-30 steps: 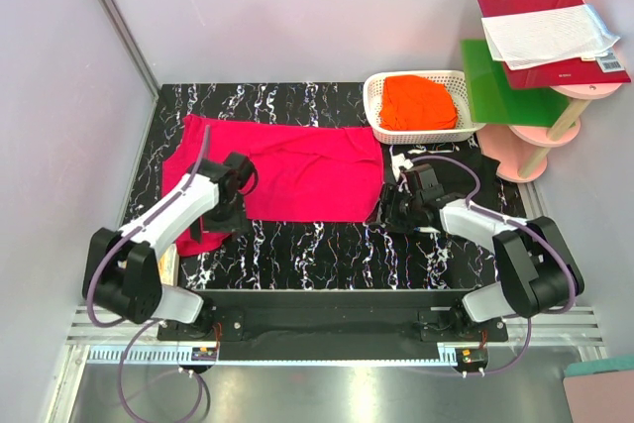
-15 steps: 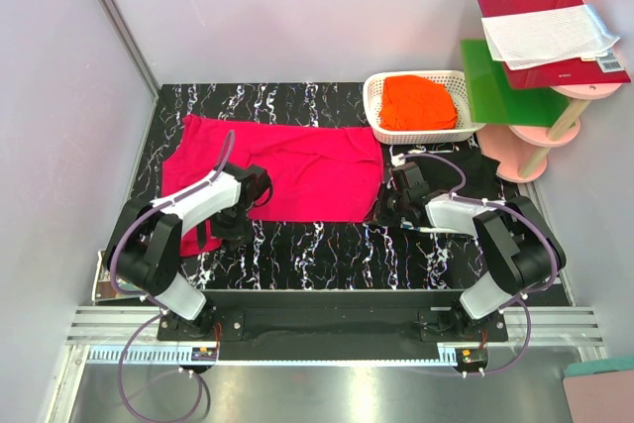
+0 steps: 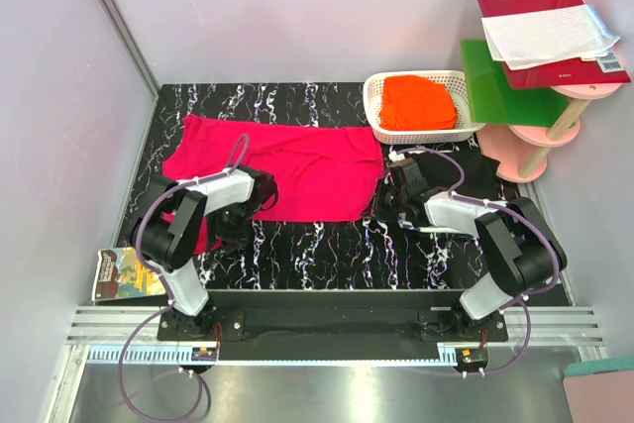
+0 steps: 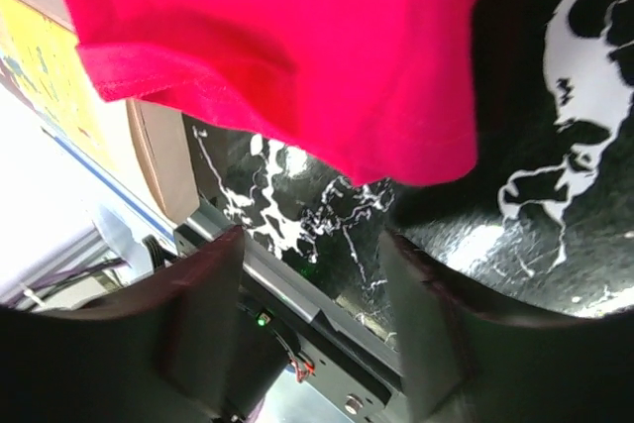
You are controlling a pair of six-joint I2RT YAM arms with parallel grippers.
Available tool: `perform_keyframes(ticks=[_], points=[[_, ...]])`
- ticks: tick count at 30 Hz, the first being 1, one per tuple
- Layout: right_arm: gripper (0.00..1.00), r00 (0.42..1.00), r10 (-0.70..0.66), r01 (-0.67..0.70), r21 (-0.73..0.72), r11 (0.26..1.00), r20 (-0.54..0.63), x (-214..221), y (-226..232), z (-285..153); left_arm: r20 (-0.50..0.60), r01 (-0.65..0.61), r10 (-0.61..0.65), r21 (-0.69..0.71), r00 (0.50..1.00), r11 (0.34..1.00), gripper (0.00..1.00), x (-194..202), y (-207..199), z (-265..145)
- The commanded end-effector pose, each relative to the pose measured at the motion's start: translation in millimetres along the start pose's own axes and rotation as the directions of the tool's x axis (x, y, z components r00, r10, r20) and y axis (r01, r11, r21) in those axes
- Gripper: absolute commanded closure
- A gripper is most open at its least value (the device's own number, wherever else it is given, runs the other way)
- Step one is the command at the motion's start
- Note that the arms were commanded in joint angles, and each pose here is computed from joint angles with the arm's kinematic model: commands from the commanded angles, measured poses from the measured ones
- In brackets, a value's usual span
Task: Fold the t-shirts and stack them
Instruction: Grap the side of the flattened tshirt closest away from the robot with both arms
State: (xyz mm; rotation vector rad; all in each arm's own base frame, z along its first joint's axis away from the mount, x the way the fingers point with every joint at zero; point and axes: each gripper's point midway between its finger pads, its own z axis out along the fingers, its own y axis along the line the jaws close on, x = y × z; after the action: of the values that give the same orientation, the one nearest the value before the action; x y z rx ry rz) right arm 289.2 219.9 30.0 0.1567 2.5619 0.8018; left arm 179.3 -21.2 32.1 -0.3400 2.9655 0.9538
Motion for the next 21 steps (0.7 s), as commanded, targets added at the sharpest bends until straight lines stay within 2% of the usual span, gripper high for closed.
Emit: perform_keyframes(ticks=[1,3,4,6,7,13,19,20,21], points=[[1.00,0.996,-0.047,0.050,-0.036,0.998,0.070,-21,19,-10,0.069,0.027,-0.025,-0.019,0.997,0.999,0.64,-22,-7,0],[1.00,0.996,-0.052,0.056,-0.040,0.998,0.075,-21,21,-12,0.067,0.041,-0.038,-0.041,0.997,0.998,0.79,-25,-8,3],[1.00,0.995,-0.058,0.061,-0.042,0.997,0.076,-21,21,-13,0.071,0.048,-0.045,-0.047,0.996,0.998,0.91,-27,-9,4],[1.00,0.995,-0.062,0.066,-0.048,0.997,0.085,-22,23,-16,0.080,0.067,-0.061,-0.077,0.995,0.995,0.94,-33,-7,8],[1.00,0.994,-0.064,0.068,-0.049,0.996,0.084,-20,22,-17,0.074,0.068,-0.062,-0.082,0.995,0.994,1.00,-34,-7,10],[1.00,0.992,-0.069,0.076,-0.057,0.996,0.108,-22,24,-26,0.119,0.138,-0.127,-0.082,0.985,0.987,1.00,-44,7,5],[1.00,0.992,-0.066,0.072,-0.057,0.996,0.105,-22,24,-24,0.208,0.227,-0.231,0.041,0.950,0.973,1.00,-51,21,-22],[1.00,0.993,-0.067,0.072,-0.058,0.996,0.098,-21,24,-22,0.210,0.222,-0.229,0.053,0.951,0.973,0.94,-51,21,-23],[1.00,0.993,-0.065,0.070,-0.057,0.996,0.097,-21,24,-21,0.204,0.218,-0.228,0.069,0.952,0.973,0.71,-48,19,-25]])
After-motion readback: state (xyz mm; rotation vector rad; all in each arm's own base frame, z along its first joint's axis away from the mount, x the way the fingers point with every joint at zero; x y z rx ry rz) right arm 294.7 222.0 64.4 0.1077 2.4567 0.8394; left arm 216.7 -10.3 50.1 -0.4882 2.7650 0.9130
